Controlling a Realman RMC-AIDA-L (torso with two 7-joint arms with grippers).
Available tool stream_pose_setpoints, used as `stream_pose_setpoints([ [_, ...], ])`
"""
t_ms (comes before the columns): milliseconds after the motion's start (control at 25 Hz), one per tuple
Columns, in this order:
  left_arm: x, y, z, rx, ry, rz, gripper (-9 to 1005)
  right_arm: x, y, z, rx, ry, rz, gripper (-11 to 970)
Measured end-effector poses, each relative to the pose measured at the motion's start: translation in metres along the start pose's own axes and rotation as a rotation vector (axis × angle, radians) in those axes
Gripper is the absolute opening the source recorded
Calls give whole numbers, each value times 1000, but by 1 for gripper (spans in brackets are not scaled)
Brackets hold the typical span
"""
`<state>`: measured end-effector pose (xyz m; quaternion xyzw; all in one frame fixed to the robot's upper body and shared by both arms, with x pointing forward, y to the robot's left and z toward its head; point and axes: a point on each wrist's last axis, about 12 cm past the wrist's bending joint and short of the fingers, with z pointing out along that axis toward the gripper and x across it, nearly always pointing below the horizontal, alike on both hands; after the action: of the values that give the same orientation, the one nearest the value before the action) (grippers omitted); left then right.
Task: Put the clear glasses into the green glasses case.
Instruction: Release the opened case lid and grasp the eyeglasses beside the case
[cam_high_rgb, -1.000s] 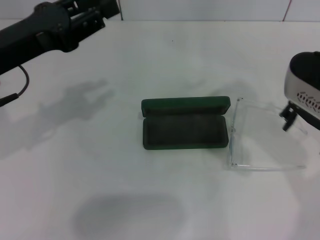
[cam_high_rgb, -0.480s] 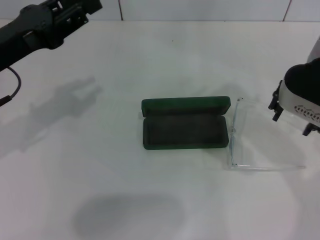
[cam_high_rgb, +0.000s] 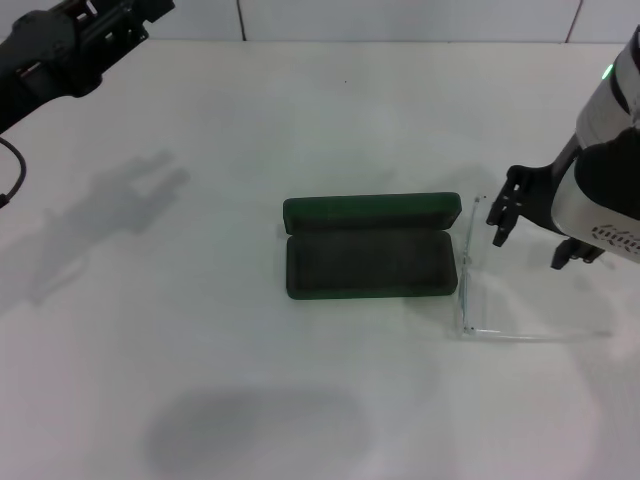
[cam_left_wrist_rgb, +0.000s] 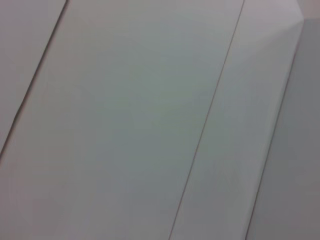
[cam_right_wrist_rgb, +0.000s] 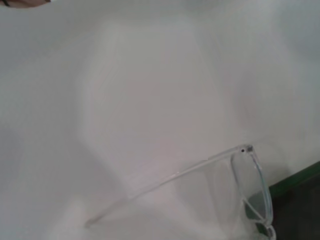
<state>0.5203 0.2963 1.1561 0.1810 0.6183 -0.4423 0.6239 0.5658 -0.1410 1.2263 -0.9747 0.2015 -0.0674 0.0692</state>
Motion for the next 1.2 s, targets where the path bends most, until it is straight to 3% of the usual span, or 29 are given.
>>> stream_pose_setpoints([
  [600, 6, 7, -1, -24, -14, -18, 428, 14, -7, 35, 76, -25, -111, 560],
  [1200, 15, 11, -5, -46, -23, -21, 427, 14, -19, 49, 72, -34, -156, 559],
])
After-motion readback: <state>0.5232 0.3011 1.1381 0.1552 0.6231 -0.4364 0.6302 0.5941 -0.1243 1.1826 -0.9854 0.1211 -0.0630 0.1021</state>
